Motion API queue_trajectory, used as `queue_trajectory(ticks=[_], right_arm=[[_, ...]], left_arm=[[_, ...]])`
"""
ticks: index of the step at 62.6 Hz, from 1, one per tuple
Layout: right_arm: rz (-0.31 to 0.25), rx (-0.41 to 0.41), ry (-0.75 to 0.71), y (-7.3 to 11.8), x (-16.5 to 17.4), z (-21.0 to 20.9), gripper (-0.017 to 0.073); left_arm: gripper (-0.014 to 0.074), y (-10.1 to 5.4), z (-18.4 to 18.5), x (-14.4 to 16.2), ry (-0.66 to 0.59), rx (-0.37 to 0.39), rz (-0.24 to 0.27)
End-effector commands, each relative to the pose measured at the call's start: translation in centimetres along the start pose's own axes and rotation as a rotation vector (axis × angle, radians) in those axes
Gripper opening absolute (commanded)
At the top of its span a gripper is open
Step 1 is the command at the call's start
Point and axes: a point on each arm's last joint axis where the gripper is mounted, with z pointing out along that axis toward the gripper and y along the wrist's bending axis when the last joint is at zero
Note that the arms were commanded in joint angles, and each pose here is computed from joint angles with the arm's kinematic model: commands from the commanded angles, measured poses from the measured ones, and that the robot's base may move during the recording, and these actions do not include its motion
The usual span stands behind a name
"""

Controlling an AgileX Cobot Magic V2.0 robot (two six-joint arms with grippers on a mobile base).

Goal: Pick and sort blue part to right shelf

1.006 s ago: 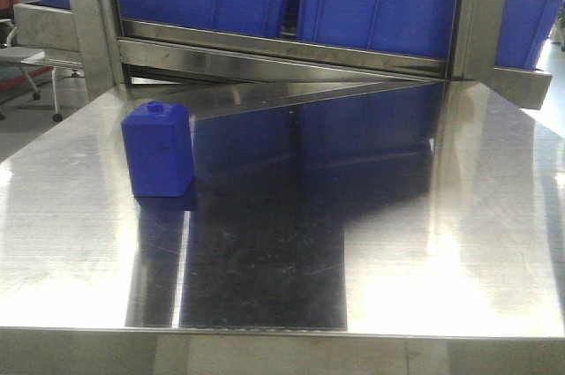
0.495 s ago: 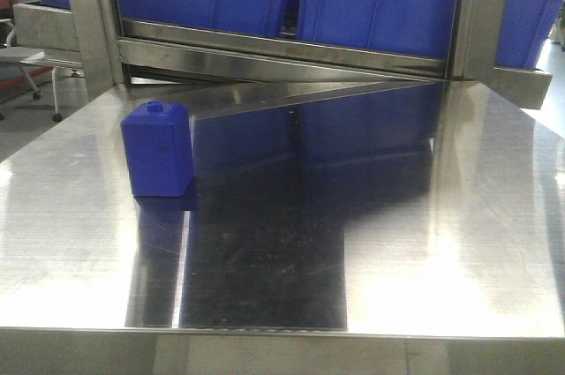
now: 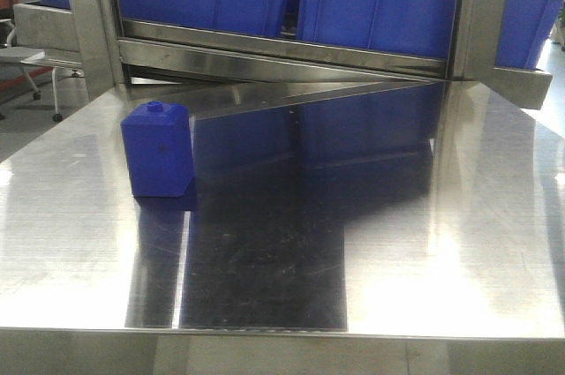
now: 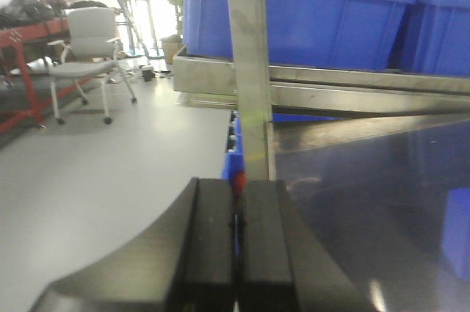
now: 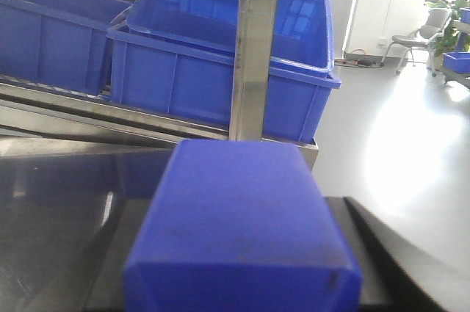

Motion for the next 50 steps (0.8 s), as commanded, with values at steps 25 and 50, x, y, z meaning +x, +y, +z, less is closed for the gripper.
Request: queue_trajectory(ticks=[25,50], right_arm=[[-0.025,0.006,-0.110,0.0,-1.7,-0.1,0.0428],[-0.025,0.006,-0.110,0.0,-1.7,-0.1,0.0428]], left_arm=[[0.0165,-1.9,5.3,-5.0,0.026,0.183,0.059],[0.0684,-9.4,12.7,-6.4,0.317,0.445,-0.080]])
